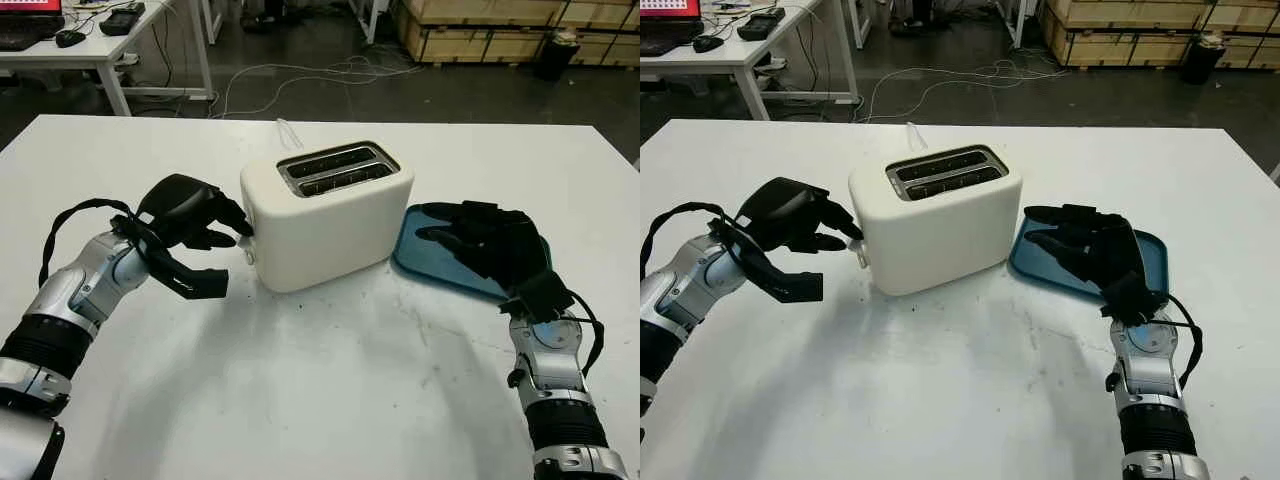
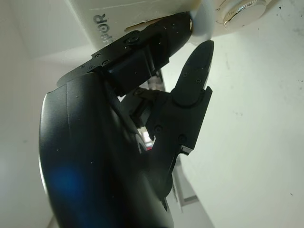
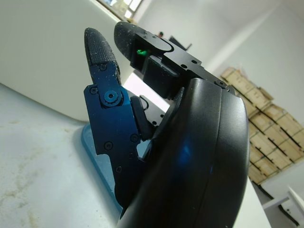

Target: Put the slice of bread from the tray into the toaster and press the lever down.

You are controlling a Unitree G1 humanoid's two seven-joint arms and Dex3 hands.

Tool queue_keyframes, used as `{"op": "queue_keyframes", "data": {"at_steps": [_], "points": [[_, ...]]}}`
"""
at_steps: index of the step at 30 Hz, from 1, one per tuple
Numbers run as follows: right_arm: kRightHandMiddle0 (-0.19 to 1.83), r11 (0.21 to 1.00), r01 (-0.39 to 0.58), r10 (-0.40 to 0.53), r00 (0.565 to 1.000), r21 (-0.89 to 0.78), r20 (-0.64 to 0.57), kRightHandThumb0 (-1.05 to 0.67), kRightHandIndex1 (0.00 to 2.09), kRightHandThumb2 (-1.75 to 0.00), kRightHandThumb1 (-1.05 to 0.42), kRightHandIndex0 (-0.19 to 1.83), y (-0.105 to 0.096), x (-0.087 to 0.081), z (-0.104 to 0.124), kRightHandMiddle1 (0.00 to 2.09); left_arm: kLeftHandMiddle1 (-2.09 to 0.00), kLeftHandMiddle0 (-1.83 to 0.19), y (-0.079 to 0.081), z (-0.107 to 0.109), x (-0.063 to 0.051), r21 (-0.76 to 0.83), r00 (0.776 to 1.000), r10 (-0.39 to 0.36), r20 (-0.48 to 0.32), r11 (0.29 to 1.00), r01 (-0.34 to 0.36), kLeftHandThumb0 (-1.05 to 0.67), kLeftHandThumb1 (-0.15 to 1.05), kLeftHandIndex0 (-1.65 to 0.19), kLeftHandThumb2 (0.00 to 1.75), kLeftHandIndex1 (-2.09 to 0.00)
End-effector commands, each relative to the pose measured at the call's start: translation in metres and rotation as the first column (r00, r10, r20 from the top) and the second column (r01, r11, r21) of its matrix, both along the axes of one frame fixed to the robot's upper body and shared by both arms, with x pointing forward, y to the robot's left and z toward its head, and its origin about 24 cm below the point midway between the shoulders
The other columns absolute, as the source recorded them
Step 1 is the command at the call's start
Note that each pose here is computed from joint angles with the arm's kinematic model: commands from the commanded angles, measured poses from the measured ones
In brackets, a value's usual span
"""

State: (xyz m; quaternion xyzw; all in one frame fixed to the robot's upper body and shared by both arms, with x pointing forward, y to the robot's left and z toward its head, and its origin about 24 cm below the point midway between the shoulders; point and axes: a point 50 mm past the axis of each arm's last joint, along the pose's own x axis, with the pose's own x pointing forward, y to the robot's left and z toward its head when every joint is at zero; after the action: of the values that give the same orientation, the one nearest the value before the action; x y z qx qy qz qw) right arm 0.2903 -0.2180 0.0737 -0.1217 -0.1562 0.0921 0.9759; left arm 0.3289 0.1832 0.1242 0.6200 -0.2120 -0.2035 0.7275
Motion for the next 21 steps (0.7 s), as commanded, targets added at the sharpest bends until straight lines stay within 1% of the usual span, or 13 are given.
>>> {"op": "queue_keyframes", "data": {"at_steps": [1, 2, 3, 4, 5, 6, 7, 9, 10, 11, 13, 16, 21], "points": [[1.08, 1.000, 0.002, -0.002, 1.000, -0.001, 0.014, -0.56, 0.13, 0.00, -0.89, 1.16, -0.002, 0.000, 0.002, 0.00, -1.65, -0.83, -0.033, -0.007, -0.015, -0.027, 0.994, -0.109, -0.001, 0.994, 0.109, -0.21, 0.76, -1.28, 0.01, -0.01], [1.08, 1.000, 0.002, -0.002, 1.000, -0.001, 0.012, -0.56, 0.13, 0.00, -0.89, 1.16, -0.002, 0.000, 0.002, 0.00, -1.65, -0.77, -0.039, -0.011, -0.018, -0.038, 0.996, -0.091, -0.009, 0.995, 0.091, -0.20, 0.77, -1.26, 0.01, -0.01], [1.08, 1.000, 0.002, -0.002, 1.000, -0.001, 0.007, -0.56, 0.13, 0.00, -0.89, 1.16, -0.002, 0.000, 0.002, 0.00, -1.66, -0.74, -0.047, -0.034, -0.018, -0.013, 0.992, -0.059, -0.110, 0.998, 0.058, -0.20, 0.78, -1.25, 0.01, 0.00], [1.08, 1.000, 0.002, -0.002, 1.000, -0.005, 0.002, -0.56, 0.13, 0.00, -0.89, 1.16, -0.003, -0.001, 0.001, 0.00, -1.52, -0.71, -0.059, -0.068, -0.018, 0.030, 0.978, -0.021, -0.210, 0.999, 0.028, -0.21, 0.83, -1.23, 0.02, 0.00], [1.08, 1.000, 0.000, 0.000, 1.000, -0.003, -0.003, -0.57, 0.13, 0.00, -0.89, 1.15, -0.004, -0.001, 0.000, 0.00, -1.25, -0.78, -0.071, -0.098, -0.023, 0.072, 0.958, -0.003, -0.286, 0.997, 0.025, -0.25, 0.87, -1.20, 0.01, 0.00], [1.08, 1.000, -0.003, 0.003, 1.000, 0.003, -0.005, -0.57, 0.13, 0.00, -0.89, 1.14, -0.005, -0.001, 0.000, 0.00, -1.03, -0.83, -0.081, -0.117, -0.029, 0.094, 0.942, 0.003, -0.335, 0.995, 0.031, -0.28, 0.89, -1.18, 0.01, 0.00], [1.08, 1.000, -0.004, 0.004, 1.000, 0.007, -0.006, -0.57, 0.13, 0.00, -0.89, 1.15, -0.005, -0.001, 0.001, 0.00, -0.91, -0.84, -0.088, -0.128, -0.034, 0.091, 0.935, -0.005, -0.354, 0.995, 0.040, -0.29, 0.90, -1.17, 0.01, 0.00], [1.09, 1.000, 0.003, -0.003, 1.000, -0.004, -0.002, -0.58, 0.13, 0.00, -0.89, 1.14, -0.007, -0.002, 0.002, 0.00, -1.25, -0.72, -0.096, -0.130, -0.037, 0.054, 0.927, -0.022, -0.374, 0.998, 0.045, -0.29, 0.92, -1.14, 0.05, 0.00], [1.08, 1.000, 0.007, -0.007, 1.000, -0.005, -0.002, -0.58, 0.13, 0.00, -0.89, 1.14, -0.007, -0.002, 0.002, 0.00, -1.35, -0.68, -0.097, -0.130, -0.036, 0.056, 0.923, -0.014, -0.384, 0.998, 0.039, -0.28, 0.91, -1.15, 0.05, -0.01], [1.08, 1.000, 0.010, -0.010, 1.000, -0.008, -0.005, -0.57, 0.13, 0.00, -0.89, 1.14, -0.006, -0.002, 0.001, 0.00, -1.16, -0.70, -0.096, -0.130, -0.034, 0.060, 0.919, -0.004, -0.393, 0.998, 0.029, -0.29, 0.92, -1.13, 0.07, -0.01], [1.08, 1.000, 0.013, -0.013, 1.000, -0.012, -0.016, -0.55, 0.13, 0.00, -0.88, 1.13, -0.004, -0.003, 0.000, 0.00, -0.96, -0.75, -0.096, -0.131, -0.031, 0.057, 0.920, 0.006, -0.391, 0.998, 0.018, -0.29, 0.92, -1.14, 0.06, -0.01], [1.09, 1.000, 0.003, -0.003, 1.000, -0.007, -0.025, -0.57, 0.13, 0.00, -0.88, 1.15, -0.002, -0.002, -0.002, 0.00, -1.00, -0.80, -0.095, -0.128, -0.031, 0.063, 0.939, -0.005, -0.343, 0.998, 0.028, -0.26, 0.91, -1.17, 0.02, -0.02], [1.09, 1.000, -0.004, 0.004, 1.000, -0.006, -0.012, -0.57, 0.14, 0.00, -0.89, 1.16, -0.002, -0.001, -0.003, 0.00, -1.20, -0.78, -0.093, -0.127, -0.031, 0.057, 0.943, -0.002, -0.333, 0.998, 0.022, -0.25, 0.90, -1.20, 0.00, -0.03]]}}
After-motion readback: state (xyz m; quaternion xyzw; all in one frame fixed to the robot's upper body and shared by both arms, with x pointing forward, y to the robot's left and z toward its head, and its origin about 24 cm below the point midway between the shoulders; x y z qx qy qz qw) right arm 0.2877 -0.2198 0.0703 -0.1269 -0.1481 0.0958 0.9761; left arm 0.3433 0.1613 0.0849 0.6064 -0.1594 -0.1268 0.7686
